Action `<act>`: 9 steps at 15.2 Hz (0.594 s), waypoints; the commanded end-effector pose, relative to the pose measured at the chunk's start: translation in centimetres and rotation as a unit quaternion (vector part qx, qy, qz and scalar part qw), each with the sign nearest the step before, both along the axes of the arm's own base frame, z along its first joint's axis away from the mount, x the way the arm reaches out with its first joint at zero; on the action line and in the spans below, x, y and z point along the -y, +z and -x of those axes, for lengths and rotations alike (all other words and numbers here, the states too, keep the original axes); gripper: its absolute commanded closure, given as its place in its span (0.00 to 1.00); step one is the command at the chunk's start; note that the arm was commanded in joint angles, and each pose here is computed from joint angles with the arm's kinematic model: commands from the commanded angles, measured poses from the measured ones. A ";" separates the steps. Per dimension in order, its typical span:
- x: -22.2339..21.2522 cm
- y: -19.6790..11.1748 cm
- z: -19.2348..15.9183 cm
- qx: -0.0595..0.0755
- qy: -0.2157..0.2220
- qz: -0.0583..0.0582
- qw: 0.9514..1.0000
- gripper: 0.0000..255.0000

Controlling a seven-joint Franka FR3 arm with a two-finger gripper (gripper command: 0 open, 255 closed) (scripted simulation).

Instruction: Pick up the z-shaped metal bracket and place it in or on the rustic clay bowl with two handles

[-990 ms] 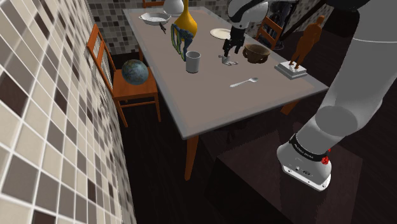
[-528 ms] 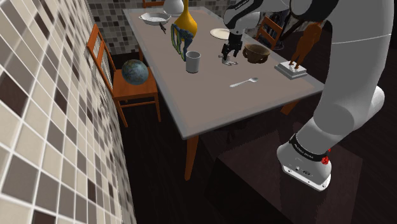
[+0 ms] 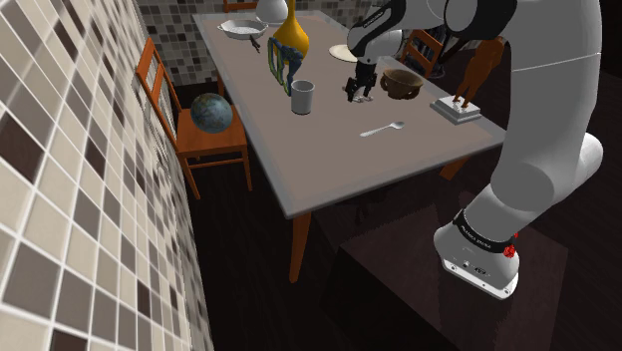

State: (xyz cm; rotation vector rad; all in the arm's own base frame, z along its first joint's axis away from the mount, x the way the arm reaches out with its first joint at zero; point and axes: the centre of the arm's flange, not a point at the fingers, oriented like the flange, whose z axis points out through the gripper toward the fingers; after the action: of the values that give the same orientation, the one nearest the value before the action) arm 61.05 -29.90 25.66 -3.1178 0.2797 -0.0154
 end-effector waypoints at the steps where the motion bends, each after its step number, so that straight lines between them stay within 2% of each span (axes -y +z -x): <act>1: 0.0 -0.2 0.1 0.000 0.000 0.000 1.000 0.00; 6: 0.0 -0.2 0.1 0.000 0.000 0.000 1.000 0.00; 7: 0.0 -0.2 0.1 0.000 0.000 0.000 1.000 1.00; 9: 0.0 -0.2 0.1 0.000 0.000 0.000 1.000 1.00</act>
State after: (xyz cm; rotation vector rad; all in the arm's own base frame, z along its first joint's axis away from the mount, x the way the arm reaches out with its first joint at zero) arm 60.98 -29.89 25.44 -3.1180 0.2802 -0.0167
